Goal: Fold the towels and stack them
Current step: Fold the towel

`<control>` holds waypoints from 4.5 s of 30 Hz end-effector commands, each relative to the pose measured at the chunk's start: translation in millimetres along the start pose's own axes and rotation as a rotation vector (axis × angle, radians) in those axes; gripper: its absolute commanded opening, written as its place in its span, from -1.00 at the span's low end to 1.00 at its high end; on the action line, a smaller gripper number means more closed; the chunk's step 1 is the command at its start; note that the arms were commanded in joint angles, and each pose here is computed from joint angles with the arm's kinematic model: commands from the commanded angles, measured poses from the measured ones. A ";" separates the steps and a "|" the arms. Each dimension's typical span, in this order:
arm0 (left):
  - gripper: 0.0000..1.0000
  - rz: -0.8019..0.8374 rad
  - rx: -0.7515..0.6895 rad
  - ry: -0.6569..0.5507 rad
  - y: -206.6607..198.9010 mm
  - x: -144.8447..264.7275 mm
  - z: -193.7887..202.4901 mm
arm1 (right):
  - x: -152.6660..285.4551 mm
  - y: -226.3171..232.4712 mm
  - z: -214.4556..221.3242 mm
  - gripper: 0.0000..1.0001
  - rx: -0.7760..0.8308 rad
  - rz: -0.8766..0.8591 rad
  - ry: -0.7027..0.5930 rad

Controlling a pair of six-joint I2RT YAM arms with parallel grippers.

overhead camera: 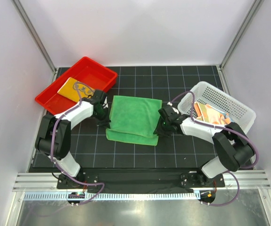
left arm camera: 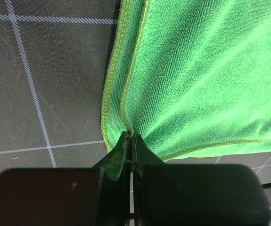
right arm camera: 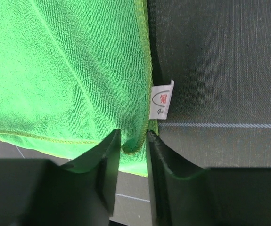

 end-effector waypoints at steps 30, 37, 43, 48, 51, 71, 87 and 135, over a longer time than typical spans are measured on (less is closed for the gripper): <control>-1.00 0.045 0.057 -0.028 -8.0 28.0 32.0 | 25.8 14.2 23.9 -0.98 0.089 -0.169 0.065; -1.00 0.000 0.088 0.033 2.4 -2.5 53.1 | 14.7 2.4 23.9 -0.98 0.098 -0.143 0.040; -1.00 -0.007 0.087 -0.006 1.8 5.1 44.6 | 22.9 5.8 22.5 -0.98 0.111 -0.163 0.033; -1.00 -0.036 0.062 -0.033 2.7 23.0 37.3 | 45.2 9.9 14.2 -0.98 0.150 -0.151 0.009; -1.00 -0.069 0.059 -0.035 9.8 24.6 42.6 | 49.5 3.3 22.3 -0.98 0.150 -0.165 0.032; -0.32 -0.098 0.053 0.034 10.8 4.4 75.6 | 34.3 -32.8 57.3 -0.54 0.153 -0.195 0.103; -0.42 -0.043 0.042 0.014 -9.3 8.3 77.5 | 37.1 -34.5 70.4 -0.42 0.086 -0.210 0.127; -1.00 0.097 0.181 -0.073 -25.5 37.8 110.9 | 84.4 -40.8 87.6 -0.98 0.033 -0.366 0.114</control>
Point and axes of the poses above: each gripper's point midway between its finger pads, its own x axis back along the fingers, its own y axis along the line the jaws close on, z = x × y, the point moved 1 cm from there along x, back along the fingers, and after that the axes turned 8 degrees about -x, right-handed, at the moved point
